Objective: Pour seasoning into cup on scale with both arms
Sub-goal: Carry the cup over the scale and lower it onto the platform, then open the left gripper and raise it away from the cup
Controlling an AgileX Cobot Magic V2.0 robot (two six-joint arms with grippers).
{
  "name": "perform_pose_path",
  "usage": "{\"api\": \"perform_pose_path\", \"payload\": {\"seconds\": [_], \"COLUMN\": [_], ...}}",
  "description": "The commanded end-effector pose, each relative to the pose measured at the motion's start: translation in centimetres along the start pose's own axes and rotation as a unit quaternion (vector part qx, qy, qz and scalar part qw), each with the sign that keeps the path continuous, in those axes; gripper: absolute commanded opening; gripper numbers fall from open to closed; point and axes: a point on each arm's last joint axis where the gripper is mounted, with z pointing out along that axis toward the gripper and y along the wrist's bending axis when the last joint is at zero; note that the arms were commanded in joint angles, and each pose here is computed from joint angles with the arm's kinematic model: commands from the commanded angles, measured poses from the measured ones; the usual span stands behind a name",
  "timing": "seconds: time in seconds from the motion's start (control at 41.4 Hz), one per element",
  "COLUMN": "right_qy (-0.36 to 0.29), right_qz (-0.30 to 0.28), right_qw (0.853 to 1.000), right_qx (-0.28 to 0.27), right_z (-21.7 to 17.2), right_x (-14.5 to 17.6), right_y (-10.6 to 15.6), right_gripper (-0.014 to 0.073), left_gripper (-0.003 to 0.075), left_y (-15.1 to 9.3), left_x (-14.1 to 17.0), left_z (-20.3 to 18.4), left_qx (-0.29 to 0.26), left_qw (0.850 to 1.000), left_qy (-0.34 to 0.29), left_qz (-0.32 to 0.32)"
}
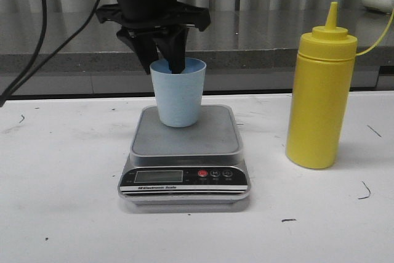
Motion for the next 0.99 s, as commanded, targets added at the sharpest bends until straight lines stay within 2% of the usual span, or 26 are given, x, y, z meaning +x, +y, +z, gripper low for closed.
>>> {"api": "perform_pose_path", "payload": {"seconds": [0.0,0.193,0.362,0.58,0.821,0.966], "right_qy": [-0.042,-0.042,-0.042,-0.042,-0.042,-0.042], "right_qz": [-0.011,-0.011,-0.011,-0.011,-0.011,-0.011], "right_qw": [0.999,0.999,0.999,0.999,0.999,0.999], "right_qx": [0.003,0.003,0.003,0.003,0.003,0.003], "right_z": [-0.6,-0.6,-0.6,-0.6,-0.6,-0.6], "right_x": [-1.4,-1.4,-1.4,-1.4,-1.4,-1.4], "right_y": [0.0,0.0,0.0,0.0,0.0,0.0], "right_gripper": [0.0493,0.0493,0.0493,0.0493,0.0493,0.0493], "left_gripper": [0.0334,0.0334,0.0334,0.0334,0.0334,0.0334], "left_y": [-0.2,-0.2,-0.2,0.1,0.3,0.4], "left_x": [-0.8,1.2,4.9,10.2,16.3,19.7], "left_z": [-7.0,-11.9,-14.8,-17.2,-18.3,-19.1], "left_qx": [-0.001,0.001,0.003,0.003,0.004,0.006], "left_qw": [0.996,0.99,0.987,0.976,0.974,0.967], "left_qy": [-0.087,-0.14,-0.159,-0.218,-0.227,-0.256], "left_qz": [0.001,0.002,0.001,0.001,0.0,-0.005]}}
